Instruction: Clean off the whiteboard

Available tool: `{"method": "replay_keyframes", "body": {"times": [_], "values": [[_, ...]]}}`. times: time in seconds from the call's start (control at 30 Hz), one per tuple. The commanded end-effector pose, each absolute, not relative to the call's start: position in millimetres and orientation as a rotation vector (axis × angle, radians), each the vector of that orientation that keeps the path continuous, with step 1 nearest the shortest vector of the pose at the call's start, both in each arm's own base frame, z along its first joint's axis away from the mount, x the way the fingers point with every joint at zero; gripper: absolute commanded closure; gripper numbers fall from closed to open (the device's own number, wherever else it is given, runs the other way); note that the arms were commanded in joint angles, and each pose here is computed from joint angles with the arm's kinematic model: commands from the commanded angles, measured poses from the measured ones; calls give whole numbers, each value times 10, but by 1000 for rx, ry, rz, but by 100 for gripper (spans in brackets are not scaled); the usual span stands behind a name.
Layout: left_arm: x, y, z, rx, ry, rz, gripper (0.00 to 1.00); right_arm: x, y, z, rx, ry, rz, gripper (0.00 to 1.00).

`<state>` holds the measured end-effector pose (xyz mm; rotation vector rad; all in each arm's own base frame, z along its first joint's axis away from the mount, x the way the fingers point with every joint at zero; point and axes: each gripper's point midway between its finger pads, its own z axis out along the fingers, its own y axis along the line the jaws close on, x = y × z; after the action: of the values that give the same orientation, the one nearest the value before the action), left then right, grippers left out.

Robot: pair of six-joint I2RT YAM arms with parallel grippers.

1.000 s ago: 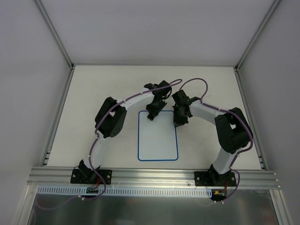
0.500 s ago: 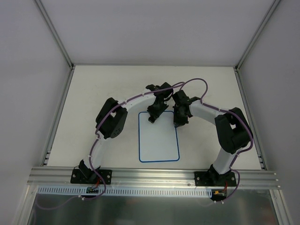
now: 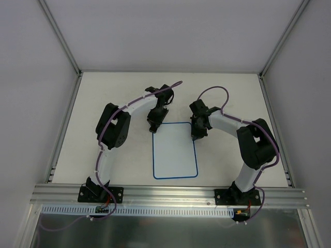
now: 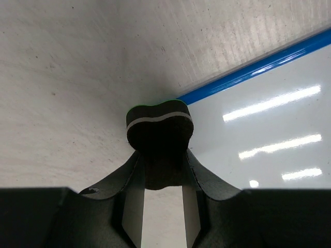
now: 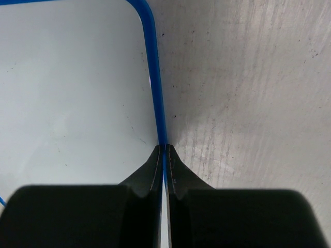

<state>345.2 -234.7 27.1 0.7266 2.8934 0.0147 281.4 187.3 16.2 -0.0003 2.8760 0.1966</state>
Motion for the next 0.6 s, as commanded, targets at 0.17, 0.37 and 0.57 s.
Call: {"method": "replay_keyframes", "body": {"times": [0.17,0.37,0.57], "values": [[3525,-2159,677,418,2893,-30,100,2656,1661,6,-28,2935,45,100],[3706,-1791,888,52,2810,-188,100,2785,1706,255,-51,2851,90,81],[3694,-1392,674,-109,2828,-132,100,2940,1764,619,-80,2741,150,34]]}}
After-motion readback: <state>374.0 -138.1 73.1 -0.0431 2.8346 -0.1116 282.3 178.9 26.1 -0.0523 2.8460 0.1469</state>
